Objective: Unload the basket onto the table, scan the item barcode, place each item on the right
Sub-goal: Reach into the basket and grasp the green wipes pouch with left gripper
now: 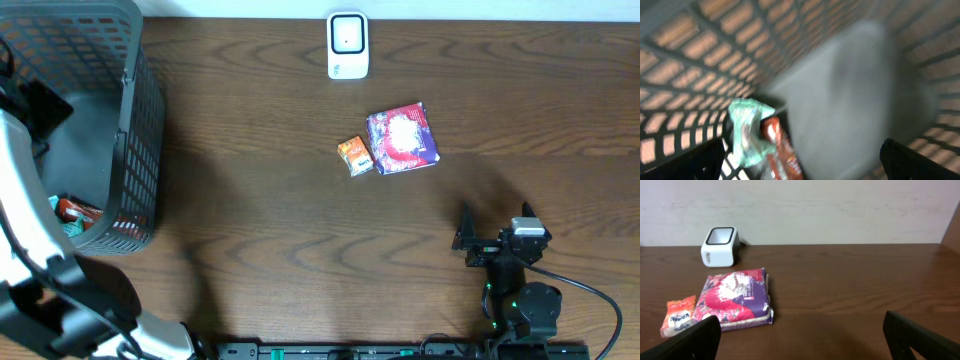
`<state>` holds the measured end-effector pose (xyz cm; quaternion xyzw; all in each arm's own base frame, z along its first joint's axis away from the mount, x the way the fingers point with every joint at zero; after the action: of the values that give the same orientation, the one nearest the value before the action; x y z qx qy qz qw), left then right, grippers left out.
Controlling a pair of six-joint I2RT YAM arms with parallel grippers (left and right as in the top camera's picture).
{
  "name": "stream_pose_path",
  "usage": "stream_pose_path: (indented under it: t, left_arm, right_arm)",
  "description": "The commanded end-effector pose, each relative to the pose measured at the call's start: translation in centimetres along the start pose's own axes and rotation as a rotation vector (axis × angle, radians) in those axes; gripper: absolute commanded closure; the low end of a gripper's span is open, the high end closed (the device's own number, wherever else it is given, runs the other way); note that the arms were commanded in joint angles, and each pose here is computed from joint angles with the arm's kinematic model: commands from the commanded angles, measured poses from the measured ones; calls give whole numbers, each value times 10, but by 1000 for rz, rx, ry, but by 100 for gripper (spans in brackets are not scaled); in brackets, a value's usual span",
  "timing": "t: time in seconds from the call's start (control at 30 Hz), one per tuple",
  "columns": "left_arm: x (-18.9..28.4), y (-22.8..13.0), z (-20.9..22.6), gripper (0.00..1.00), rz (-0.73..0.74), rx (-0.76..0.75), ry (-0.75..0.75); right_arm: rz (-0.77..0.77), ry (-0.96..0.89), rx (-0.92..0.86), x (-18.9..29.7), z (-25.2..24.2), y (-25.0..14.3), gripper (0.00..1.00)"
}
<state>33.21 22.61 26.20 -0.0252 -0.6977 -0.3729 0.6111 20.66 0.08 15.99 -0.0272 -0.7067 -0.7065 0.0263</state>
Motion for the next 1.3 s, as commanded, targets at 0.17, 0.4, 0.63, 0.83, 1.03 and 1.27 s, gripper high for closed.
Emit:
stream_pose_path:
  t: [0.17,0.4,0.63,0.83,1.03,1.27]
  left_arm:
    - [-65,-26,24,1,210,75,168]
    - [-104,-46,35,2,317,11,320]
    - [-138,-70,38,5,424,-28,374]
    - [-162,-92,43,8,455,-32,391]
    - [-173,-105,44,14,459,-34,393]
    - [-172,-109,45,88,482,-36,390]
  right_arm:
    - [0,-2,-14,0,-1,-1,1]
    - [0,-2,-14,0,-1,-1,1]
    - [0,-2,-14,0,-1,-1,1]
    - [0,-2,-14,0,-1,-1,1]
    - [0,-2,-14,0,-1,-1,1]
    - [0,-2,-14,0,-1,-1,1]
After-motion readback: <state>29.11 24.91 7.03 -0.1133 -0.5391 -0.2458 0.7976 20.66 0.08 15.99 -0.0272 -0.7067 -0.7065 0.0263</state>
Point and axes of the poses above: each gripper's point midway between its finger pads, its own x axis back along the fingers, its own z axis along the line the jaws close on, y = z × x, the point moved 4 cm from there along x, back along the fingers, and after that the axes turned 1 degree about x, right-handed, at the moved point
